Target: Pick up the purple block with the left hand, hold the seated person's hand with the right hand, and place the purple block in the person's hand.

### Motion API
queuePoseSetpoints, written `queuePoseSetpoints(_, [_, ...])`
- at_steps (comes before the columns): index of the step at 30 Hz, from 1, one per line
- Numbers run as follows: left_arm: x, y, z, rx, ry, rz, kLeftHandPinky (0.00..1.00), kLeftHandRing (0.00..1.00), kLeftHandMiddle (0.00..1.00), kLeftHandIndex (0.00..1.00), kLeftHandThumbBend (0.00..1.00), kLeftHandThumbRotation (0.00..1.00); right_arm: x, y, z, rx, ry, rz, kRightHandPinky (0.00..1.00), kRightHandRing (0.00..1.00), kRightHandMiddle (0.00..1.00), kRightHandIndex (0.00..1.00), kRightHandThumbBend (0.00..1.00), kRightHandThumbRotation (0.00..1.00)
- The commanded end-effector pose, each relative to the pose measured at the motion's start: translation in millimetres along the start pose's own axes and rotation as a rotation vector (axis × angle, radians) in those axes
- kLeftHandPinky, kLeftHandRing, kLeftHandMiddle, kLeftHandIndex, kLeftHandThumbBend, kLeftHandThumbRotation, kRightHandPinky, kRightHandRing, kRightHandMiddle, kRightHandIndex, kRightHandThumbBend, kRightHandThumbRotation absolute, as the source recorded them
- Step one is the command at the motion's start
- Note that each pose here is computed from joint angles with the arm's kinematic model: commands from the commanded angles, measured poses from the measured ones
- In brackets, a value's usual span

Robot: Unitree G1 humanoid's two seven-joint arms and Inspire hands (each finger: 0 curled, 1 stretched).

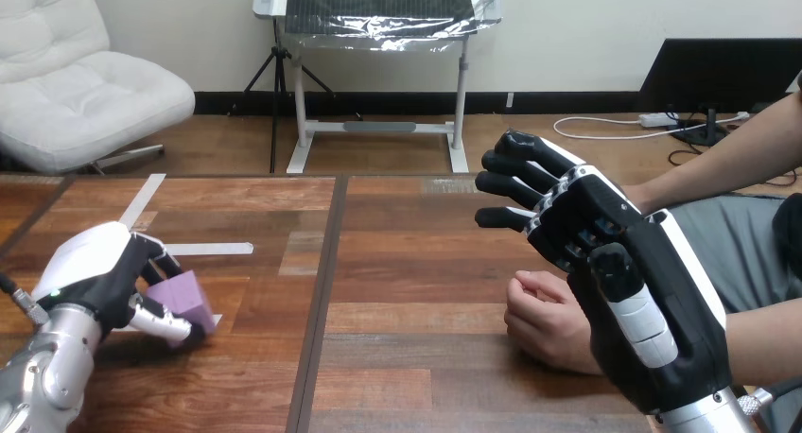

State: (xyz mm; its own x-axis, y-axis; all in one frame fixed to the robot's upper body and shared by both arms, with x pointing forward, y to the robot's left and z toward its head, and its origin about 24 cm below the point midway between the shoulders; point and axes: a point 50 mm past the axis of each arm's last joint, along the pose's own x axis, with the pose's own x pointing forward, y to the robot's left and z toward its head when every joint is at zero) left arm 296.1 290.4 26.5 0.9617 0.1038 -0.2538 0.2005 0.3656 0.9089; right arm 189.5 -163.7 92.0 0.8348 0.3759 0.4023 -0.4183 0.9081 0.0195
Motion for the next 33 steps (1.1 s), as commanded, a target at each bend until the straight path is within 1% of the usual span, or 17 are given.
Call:
queuePoseSetpoints(1, [5.4, 26.4, 29.3, -0.076, -0.12, 0.107, 0.25, 0.32, 0.4, 0.49, 0.64, 0.0, 8.1, -1.6, 13.6, -0.036, -0.081, 0.005, 0.75, 0.83, 0.84, 0.84, 0.91, 0.74])
queuePoseSetpoints(4, [4.0, 29.3, 34.5, -0.095, -0.141, 0.115, 0.25, 0.32, 0.4, 0.49, 0.63, 0.0, 8.2, -1.5, 13.4, -0.036, -0.081, 0.006, 0.75, 0.83, 0.84, 0.84, 0.91, 0.74])
queuePoseSetpoints(9, [0.5, 36.6, 47.7, -0.135, -0.21, 0.14, 0.26, 0.32, 0.4, 0.49, 0.63, 0.0, 8.8, -1.1, 12.6, -0.033, -0.08, 0.006, 0.75, 0.83, 0.84, 0.84, 0.91, 0.74])
queuePoseSetpoints(13, [-1.6, 40.9, 56.2, -0.14, -0.238, 0.153, 0.27, 0.33, 0.41, 0.49, 0.63, 0.0, 9.2, -0.9, 11.9, -0.034, -0.079, 0.004, 0.75, 0.83, 0.84, 0.84, 0.91, 0.74])
queuePoseSetpoints(14, [-2.4, 42.5, 60.3, -0.146, -0.252, 0.158, 0.27, 0.33, 0.41, 0.49, 0.63, 0.0, 9.4, -1.1, 11.4, -0.035, -0.079, 0.003, 0.75, 0.83, 0.84, 0.84, 0.91, 0.74])
queuePoseSetpoints(16, [-3.6, 44.1, 64.7, -0.153, -0.268, 0.163, 0.26, 0.33, 0.42, 0.49, 0.63, 0.0, 9.5, -1.3, 11.0, -0.036, -0.078, 0.002, 0.75, 0.83, 0.84, 0.84, 0.92, 0.74])
queuePoseSetpoints(17, [-4.6, 45.8, 68.7, -0.16, -0.285, 0.167, 0.26, 0.33, 0.42, 0.49, 0.63, 0.0, 9.7, -1.5, 10.7, -0.042, -0.076, 0.003, 0.74, 0.83, 0.84, 0.84, 0.92, 0.74])
queuePoseSetpoints(19, [-5.7, 47.5, 72.7, -0.168, -0.302, 0.17, 0.24, 0.3, 0.41, 0.49, 0.63, 0.0, 10.0, -1.8, 10.3, -0.049, -0.074, 0.005, 0.74, 0.83, 0.84, 0.84, 0.93, 0.75])
queuePoseSetpoints(26, [-9.8, 54.3, 91.4, -0.189, -0.37, 0.179, 0.19, 0.26, 0.38, 0.49, 0.62, 0.0, 12.8, -5.3, 7.3, -0.106, -0.067, 0.006, 0.73, 0.82, 0.83, 0.84, 0.92, 0.77])
queuePoseSetpoints(33, [-12.9, 57.6, 107.7, -0.19, -0.423, 0.18, 0.2, 0.28, 0.4, 0.48, 0.62, 0.0, 16.9, -14.4, 4.6, -0.181, -0.047, 0.02, 0.73, 0.83, 0.83, 0.83, 0.9, 0.77])
